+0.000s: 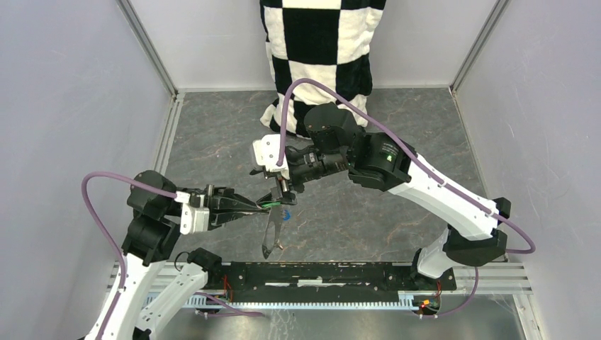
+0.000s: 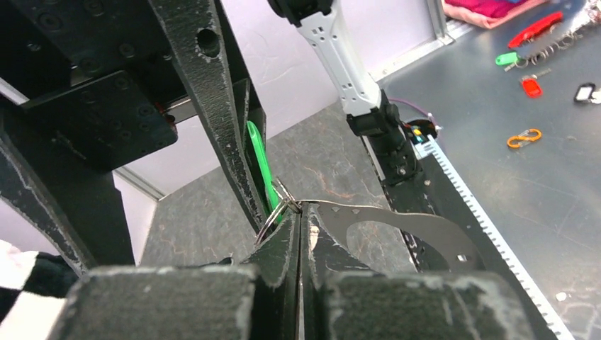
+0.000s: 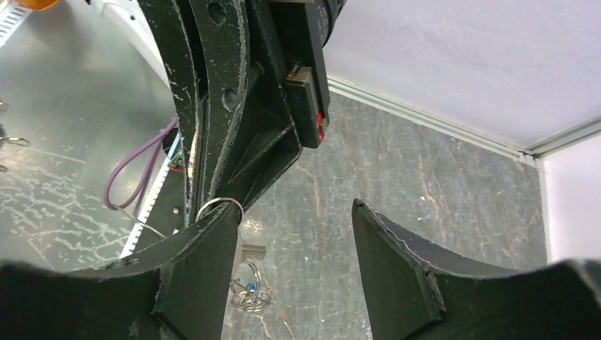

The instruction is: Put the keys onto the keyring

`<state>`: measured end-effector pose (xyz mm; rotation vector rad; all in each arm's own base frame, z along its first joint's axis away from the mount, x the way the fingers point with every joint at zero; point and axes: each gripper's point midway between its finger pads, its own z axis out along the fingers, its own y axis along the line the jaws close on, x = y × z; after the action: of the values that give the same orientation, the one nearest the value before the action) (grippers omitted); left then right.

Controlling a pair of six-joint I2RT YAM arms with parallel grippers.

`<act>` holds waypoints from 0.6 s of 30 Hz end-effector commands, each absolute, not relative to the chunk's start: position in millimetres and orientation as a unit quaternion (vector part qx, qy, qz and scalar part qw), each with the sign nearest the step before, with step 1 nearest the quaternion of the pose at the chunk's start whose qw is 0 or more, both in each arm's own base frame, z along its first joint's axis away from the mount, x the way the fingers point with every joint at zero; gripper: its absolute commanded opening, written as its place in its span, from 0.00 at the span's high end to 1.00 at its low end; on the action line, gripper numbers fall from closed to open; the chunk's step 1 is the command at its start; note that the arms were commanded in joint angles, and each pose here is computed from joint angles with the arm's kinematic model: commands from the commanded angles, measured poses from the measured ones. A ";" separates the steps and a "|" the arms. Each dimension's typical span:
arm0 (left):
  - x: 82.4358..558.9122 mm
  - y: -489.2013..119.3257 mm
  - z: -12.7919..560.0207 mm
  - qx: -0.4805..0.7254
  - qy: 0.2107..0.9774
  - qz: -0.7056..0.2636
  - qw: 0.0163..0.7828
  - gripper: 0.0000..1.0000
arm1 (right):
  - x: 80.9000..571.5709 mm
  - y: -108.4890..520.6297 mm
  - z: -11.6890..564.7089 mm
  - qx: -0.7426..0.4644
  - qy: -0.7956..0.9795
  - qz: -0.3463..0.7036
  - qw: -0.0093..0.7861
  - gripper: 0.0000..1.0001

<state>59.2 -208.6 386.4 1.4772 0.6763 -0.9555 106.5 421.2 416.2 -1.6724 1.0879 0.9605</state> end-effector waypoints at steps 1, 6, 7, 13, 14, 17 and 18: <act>52.1 -207.0 426.3 0.608 0.249 -0.401 0.638 0.98 | 140.8 432.9 418.9 -0.655 0.461 0.336 0.496 0.34; 51.3 -205.5 435.1 0.588 0.250 -0.403 0.656 0.98 | 136.5 438.0 421.9 -0.670 0.440 0.346 0.488 0.32; 52.0 -205.4 438.5 0.582 0.250 -0.402 0.661 0.98 | 138.0 438.5 424.0 -0.669 0.440 0.345 0.489 0.32; 52.8 -203.8 448.7 0.552 0.242 -0.405 0.688 0.98 | 142.3 437.0 428.4 -0.659 0.431 0.368 0.495 0.31; 52.1 -203.4 450.5 0.548 0.238 -0.404 0.693 0.98 | 144.5 437.3 428.6 -0.656 0.430 0.374 0.495 0.32; 48.9 -201.3 456.4 0.540 0.218 -0.396 0.710 0.98 | 145.9 439.6 433.4 -0.650 0.416 0.399 0.495 0.31; 47.2 -201.1 456.9 0.541 0.210 -0.394 0.712 0.98 | 145.7 441.2 436.6 -0.650 0.408 0.407 0.496 0.31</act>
<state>69.6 -210.2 414.8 1.2585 0.6728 -0.9475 115.8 424.4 444.4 -1.6220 0.9822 1.0076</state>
